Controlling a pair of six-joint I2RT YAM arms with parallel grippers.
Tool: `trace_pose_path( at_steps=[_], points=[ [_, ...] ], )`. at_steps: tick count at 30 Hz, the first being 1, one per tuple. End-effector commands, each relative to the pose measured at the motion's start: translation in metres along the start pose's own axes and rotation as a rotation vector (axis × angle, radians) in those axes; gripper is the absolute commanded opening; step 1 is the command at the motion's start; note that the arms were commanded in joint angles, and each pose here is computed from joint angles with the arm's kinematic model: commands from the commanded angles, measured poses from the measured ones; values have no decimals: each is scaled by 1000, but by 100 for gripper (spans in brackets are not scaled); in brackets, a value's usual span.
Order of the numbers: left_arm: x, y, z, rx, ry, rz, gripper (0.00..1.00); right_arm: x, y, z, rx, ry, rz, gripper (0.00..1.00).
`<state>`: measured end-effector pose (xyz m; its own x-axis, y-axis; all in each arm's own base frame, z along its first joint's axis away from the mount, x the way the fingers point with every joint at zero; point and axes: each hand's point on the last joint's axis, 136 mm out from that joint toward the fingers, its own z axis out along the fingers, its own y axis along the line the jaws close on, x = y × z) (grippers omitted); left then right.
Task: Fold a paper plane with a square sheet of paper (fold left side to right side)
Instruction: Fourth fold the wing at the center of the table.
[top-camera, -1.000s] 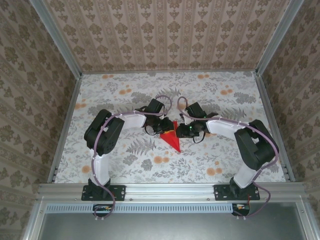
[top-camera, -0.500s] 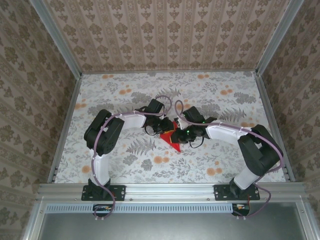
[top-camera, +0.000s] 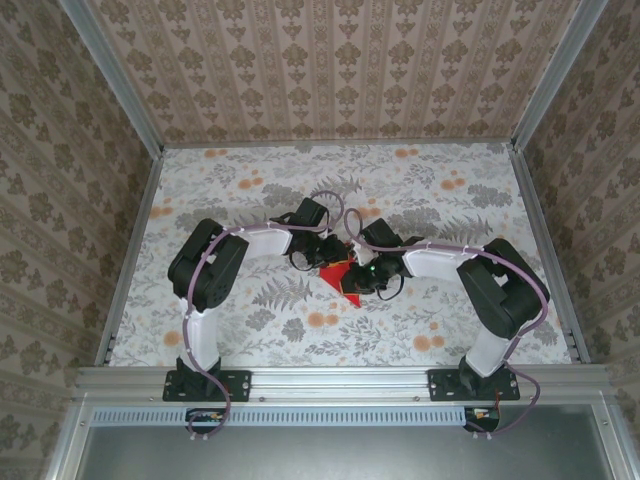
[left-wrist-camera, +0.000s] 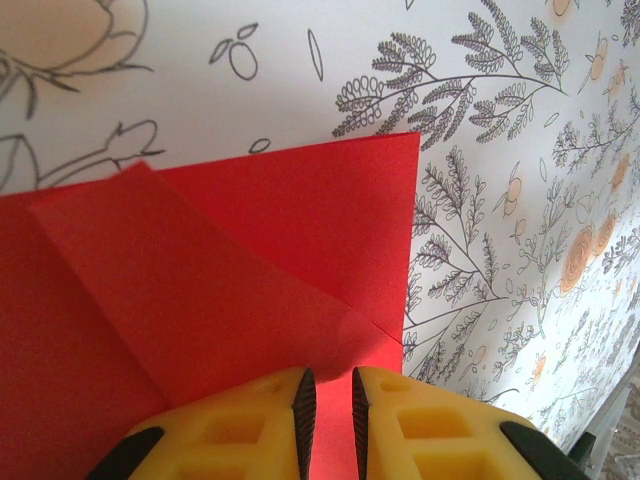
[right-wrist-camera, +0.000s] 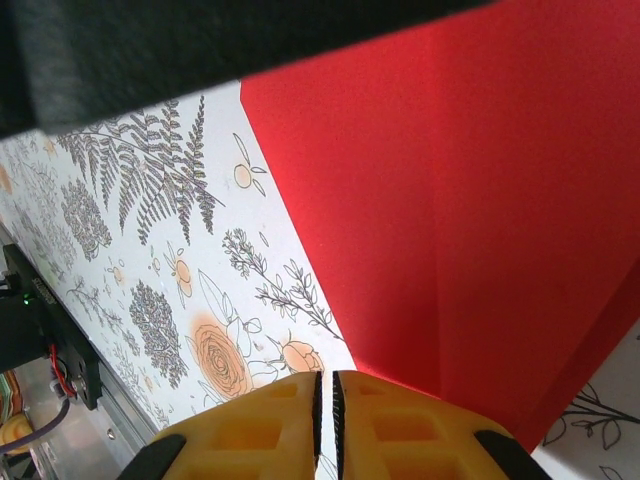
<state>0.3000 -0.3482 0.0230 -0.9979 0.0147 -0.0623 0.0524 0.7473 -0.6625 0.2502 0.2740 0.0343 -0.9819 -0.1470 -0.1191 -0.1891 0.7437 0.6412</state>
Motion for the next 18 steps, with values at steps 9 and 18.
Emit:
trace_pose_path(
  at_steps=[9,18],
  points=[
    [24,39,8,-128,64,-49,22,19,-19,8,53,52,36,14],
    [24,40,9,-133,65,-50,22,30,-28,11,74,82,58,14]
  ],
)
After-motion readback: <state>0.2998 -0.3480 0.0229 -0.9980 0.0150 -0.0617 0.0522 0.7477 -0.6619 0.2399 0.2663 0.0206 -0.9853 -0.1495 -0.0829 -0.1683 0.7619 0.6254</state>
